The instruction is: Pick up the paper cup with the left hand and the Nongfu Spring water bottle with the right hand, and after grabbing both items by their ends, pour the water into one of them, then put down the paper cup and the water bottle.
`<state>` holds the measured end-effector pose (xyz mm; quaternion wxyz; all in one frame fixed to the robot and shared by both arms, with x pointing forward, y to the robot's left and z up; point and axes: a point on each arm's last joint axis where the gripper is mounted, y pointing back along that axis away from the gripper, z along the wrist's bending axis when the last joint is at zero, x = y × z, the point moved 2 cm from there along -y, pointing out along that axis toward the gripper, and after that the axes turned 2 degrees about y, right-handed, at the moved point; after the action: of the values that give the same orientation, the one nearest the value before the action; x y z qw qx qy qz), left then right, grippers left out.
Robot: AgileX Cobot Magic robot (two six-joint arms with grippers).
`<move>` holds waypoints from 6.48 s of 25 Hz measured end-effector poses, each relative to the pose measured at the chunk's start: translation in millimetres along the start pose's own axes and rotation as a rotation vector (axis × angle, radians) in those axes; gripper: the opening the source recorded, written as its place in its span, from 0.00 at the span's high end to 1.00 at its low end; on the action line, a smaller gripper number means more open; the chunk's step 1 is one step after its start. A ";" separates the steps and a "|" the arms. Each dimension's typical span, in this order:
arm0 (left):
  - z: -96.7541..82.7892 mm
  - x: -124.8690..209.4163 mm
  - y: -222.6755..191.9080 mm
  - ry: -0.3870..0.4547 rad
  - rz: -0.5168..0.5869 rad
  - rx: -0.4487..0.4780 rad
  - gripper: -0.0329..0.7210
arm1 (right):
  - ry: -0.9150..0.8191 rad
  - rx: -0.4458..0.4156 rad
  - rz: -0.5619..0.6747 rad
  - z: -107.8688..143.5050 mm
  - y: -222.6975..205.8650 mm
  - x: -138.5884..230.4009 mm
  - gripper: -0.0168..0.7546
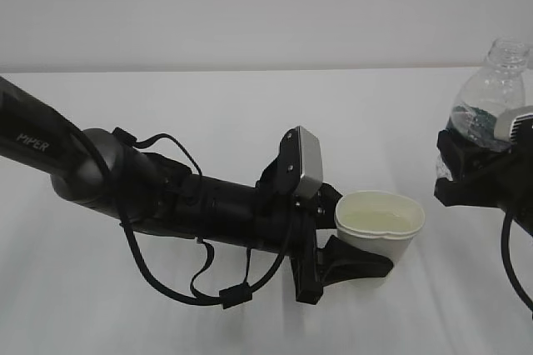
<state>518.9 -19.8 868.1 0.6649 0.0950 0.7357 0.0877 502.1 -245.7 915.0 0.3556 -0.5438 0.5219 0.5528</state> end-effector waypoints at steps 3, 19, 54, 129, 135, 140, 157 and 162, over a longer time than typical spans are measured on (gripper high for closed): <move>0.0 0.0 0.0 0.000 0.000 0.000 0.39 | 0.000 -0.001 0.007 0.2 -9.1 2.7 0.54; 0.1 -0.1 0.0 0.001 -0.001 -0.001 0.39 | -0.005 -0.007 0.050 2.4 -45.2 21.7 0.54; 0.5 -0.3 0.0 0.003 -0.003 -0.004 0.39 | -0.090 0.000 0.057 4.6 -104.1 48.4 0.54; 21.3 -7.9 4.2 0.035 -0.079 -0.179 0.39 | -0.101 -0.022 0.090 5.4 -10.9 28.1 0.22; 40.1 -8.0 19.6 0.070 -0.110 -0.265 0.39 | -0.095 -0.017 0.036 3.4 -6.0 13.3 0.22; 58.7 -3.6 39.0 0.069 -0.104 -0.338 0.39 | -0.100 -0.017 0.032 3.2 -5.8 12.3 0.22; 100.4 7.6 96.1 0.102 -0.114 -0.505 0.39 | -0.096 -0.012 0.032 2.7 -5.8 12.2 0.22; 107.7 10.3 108.8 0.102 -0.115 -0.538 0.39 | -0.102 -0.012 0.032 2.7 -5.8 12.2 0.22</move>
<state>627.6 88.3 875.2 0.6323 -0.1313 0.7226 0.2466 505.2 -244.1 901.6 0.3694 -0.5087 0.5084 0.5885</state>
